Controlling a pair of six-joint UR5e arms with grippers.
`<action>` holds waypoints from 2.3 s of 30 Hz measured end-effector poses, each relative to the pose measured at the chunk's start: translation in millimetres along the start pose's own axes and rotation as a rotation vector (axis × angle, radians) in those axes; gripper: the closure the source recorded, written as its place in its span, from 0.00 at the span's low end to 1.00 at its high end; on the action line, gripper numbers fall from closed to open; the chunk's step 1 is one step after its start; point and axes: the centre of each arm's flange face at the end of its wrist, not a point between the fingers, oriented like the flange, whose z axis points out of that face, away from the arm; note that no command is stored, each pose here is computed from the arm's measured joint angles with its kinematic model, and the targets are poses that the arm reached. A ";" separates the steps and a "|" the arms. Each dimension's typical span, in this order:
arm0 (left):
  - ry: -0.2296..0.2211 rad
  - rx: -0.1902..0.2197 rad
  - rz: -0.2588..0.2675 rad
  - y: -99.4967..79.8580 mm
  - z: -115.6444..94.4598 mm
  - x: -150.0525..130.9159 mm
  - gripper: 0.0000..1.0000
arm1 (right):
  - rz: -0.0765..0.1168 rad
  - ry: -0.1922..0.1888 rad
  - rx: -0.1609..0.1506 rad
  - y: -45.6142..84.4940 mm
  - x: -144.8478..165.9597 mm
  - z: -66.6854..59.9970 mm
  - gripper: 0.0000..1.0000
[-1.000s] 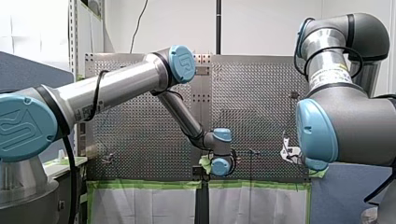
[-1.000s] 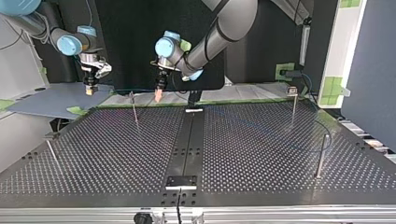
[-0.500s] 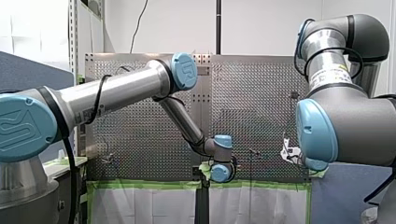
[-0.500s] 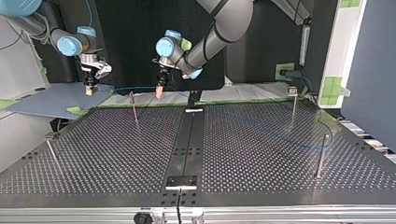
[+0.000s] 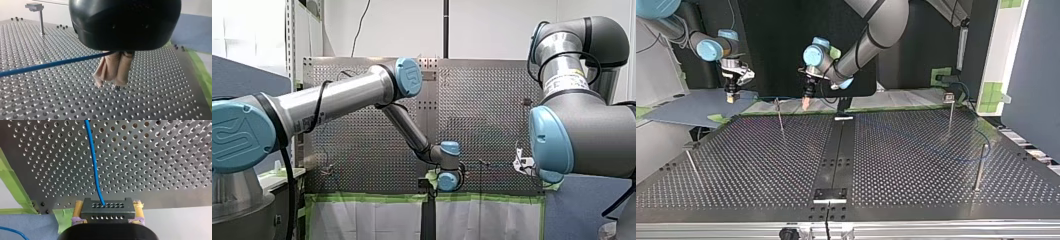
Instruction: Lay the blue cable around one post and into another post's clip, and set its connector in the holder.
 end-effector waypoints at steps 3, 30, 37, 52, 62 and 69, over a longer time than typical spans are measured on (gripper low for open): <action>-0.005 -0.010 -0.001 3.9 3.5 -2.0 1.00 | 0.001 0.004 0.000 0.5 1.1 2.5 1.00; 0.004 -0.043 0.042 16.2 28.8 -1.8 1.00 | 0.008 -0.056 -0.004 9.9 -17.2 32.0 1.00; -0.009 -0.044 0.038 15.8 42.7 -14.7 1.00 | 0.006 -0.026 -0.002 11.6 -11.9 38.2 1.00; -0.010 -0.069 0.038 36.5 57.4 -24.0 1.00 | 0.010 0.001 -0.002 15.7 -0.2 53.4 1.00; 0.038 -0.043 0.051 38.4 54.8 -20.3 1.00 | 0.013 -0.009 -0.001 14.2 -0.8 53.1 1.00; 0.065 0.011 0.010 35.9 51.9 -16.0 0.22 | 0.015 -0.018 0.004 10.8 -2.9 52.2 1.00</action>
